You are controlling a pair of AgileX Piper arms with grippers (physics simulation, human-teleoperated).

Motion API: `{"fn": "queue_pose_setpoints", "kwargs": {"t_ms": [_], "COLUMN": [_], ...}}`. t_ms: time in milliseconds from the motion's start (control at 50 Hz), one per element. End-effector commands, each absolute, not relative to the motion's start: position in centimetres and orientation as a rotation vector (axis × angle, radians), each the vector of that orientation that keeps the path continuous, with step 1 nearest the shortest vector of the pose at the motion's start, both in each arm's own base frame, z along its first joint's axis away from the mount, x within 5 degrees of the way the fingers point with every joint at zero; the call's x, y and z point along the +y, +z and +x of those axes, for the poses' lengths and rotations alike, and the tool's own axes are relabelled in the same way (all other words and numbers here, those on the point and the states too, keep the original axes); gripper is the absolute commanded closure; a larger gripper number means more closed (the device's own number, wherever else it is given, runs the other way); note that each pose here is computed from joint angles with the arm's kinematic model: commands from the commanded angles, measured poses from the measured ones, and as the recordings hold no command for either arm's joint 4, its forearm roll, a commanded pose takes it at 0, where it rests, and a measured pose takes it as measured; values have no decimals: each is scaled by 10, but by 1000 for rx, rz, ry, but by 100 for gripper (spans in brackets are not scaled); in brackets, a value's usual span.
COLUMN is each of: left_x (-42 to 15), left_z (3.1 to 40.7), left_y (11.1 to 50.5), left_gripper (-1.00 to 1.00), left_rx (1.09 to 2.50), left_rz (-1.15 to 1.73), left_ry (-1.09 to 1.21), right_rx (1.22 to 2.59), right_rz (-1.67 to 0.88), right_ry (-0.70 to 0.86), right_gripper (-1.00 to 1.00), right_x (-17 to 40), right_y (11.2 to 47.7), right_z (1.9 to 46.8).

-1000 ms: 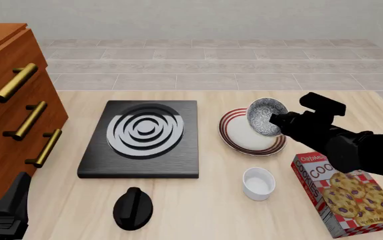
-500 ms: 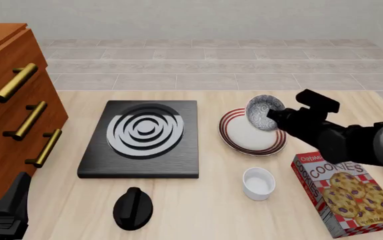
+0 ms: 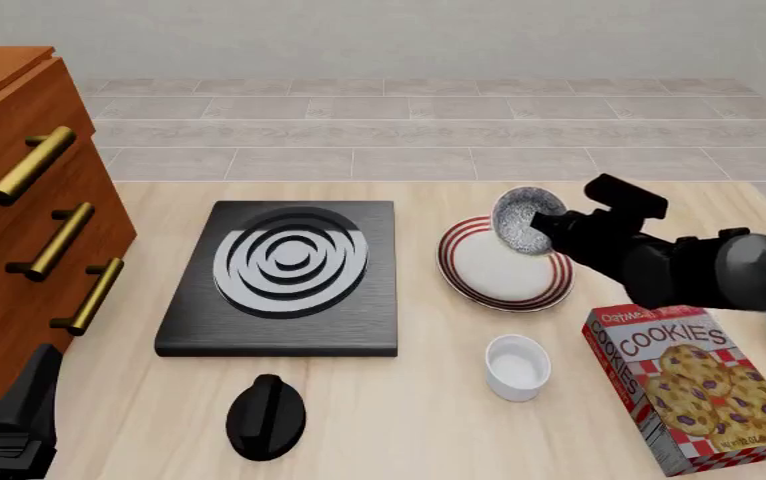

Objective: Pick the akita bowl next to the ramekin and place it on the plate.

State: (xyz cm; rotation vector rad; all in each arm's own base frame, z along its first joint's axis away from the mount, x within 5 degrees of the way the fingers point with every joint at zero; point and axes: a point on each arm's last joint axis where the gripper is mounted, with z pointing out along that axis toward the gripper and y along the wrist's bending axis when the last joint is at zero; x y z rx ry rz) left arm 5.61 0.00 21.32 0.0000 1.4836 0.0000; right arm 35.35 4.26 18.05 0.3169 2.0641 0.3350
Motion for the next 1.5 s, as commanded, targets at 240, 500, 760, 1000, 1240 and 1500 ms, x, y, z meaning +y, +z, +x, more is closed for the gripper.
{"fn": "queue_pose_setpoints", "kwargs": {"t_ms": [240, 500, 760, 1000, 1240, 1500], "left_x": [0, 0, 0, 0, 0, 0], "left_z": [56, 56, 56, 56, 56, 56], "left_y": [213, 213, 213, 213, 213, 213], "left_gripper": [-100, -100, -100, -100, -100, -100], "left_rx": [1484, 1484, 1484, 1484, 1484, 1484], "left_rz": [0, 0, 0, 0, 0, 0], "left_ry": [0, 0, 0, 0, 0, 0], "right_rx": [2075, 2087, 2098, 2110, 2132, 2149], "right_rz": [346, 350, 356, 362, 374, 376], "right_ry": [333, 332, 331, 325, 334, 347], "right_gripper": [100, 100, 100, 100, 100, 100], "right_x": [41, 42, 43, 41, 45, 51], "right_y": [166, 158, 152, 142, 126, 114], "right_z": [370, 376, 384, 392, 391, 390]}}
